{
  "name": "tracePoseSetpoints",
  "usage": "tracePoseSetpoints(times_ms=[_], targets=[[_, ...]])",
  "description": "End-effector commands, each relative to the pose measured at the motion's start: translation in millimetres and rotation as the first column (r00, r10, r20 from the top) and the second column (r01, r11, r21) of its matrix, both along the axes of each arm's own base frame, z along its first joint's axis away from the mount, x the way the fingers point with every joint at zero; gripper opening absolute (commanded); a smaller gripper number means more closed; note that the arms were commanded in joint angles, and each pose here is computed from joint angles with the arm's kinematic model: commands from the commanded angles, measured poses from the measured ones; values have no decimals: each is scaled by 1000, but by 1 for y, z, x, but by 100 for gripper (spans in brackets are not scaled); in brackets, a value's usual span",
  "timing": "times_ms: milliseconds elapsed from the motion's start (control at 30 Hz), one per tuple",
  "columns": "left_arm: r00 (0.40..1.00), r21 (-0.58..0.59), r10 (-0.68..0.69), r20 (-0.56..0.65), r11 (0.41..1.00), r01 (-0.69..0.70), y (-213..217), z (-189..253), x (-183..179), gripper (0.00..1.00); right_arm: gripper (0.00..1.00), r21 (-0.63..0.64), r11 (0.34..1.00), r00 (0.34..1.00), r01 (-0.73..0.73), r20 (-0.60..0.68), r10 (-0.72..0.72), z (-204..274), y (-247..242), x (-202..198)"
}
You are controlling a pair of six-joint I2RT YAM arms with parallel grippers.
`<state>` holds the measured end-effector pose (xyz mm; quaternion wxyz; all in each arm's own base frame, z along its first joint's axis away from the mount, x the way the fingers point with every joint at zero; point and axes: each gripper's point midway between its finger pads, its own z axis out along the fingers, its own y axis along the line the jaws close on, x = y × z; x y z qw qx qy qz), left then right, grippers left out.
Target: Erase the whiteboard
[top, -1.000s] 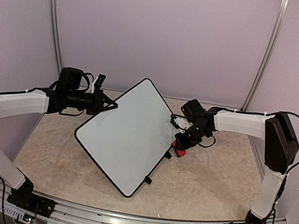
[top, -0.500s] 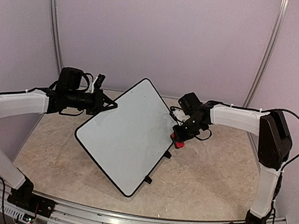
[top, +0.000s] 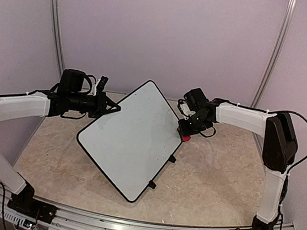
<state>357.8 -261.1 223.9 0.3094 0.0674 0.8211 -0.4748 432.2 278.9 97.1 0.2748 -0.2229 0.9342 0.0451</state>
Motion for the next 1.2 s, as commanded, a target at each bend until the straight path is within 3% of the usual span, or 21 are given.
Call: tracePoseSetpoints(times_ms=[0,300,1167], targets=[[987,5,-97,130,995,97,-10,15,-10,0,17,29,998,997,52,62,-54,21,-6,9],[987,7,-97,126,995,97,-11,12,-9,0,19,19,977,963,213,164,-213,55,-62,9],[987,4,-96,128,995,97,-10,13,-8,0,24,65,959,960,274,30,-277,0,-96,-30]])
